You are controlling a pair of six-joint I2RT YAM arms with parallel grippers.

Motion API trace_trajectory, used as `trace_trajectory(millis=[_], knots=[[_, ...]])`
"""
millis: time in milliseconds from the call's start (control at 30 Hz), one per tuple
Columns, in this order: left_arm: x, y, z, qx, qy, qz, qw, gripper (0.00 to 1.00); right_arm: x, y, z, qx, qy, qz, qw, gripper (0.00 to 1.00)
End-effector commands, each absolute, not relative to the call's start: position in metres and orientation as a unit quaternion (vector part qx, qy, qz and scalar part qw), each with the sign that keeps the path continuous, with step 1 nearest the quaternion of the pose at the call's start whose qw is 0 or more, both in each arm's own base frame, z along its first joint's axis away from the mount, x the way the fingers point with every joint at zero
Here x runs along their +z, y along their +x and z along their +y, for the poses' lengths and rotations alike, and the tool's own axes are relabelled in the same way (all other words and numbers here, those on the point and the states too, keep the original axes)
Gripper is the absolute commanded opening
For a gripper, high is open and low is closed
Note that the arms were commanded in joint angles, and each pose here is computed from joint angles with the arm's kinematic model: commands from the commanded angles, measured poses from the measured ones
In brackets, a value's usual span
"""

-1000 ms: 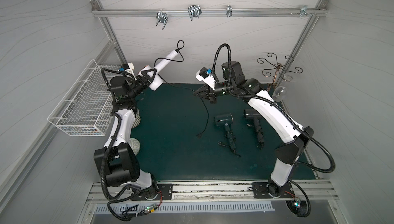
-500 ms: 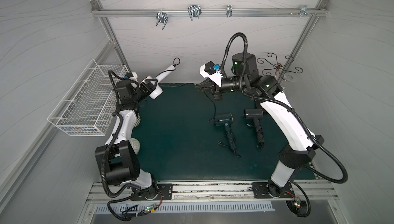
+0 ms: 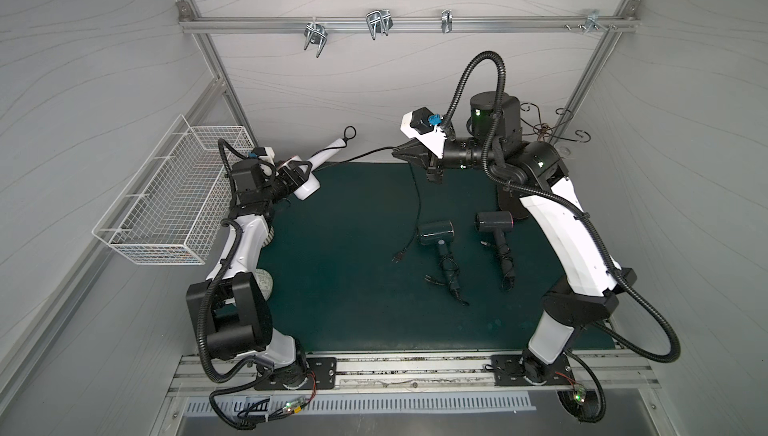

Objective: Wrap the cord around the hair dryer
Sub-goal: Wrap the power cord around the hair dryer.

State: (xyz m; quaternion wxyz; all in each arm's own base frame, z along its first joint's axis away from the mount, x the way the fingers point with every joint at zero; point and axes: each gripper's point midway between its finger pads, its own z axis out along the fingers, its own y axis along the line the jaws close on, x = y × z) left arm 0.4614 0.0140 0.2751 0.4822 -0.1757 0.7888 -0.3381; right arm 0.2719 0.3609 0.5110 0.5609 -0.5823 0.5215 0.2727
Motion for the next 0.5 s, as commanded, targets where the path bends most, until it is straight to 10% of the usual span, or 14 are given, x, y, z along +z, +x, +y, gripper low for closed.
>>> trace_trajectory(millis=[0,467], knots=[[0.288,0.441,-0.011,-0.32,-0.122,0.803,0.487,0.0,0.536,0.305,0.337,0.225,-0.561,0.51,0.612,0.0],[0.284,0.309,-0.161,-0.416,0.152,0.835,0.328,0.0,0.518,0.418,0.302,0.141,-0.52,0.537,0.649,0.0]])
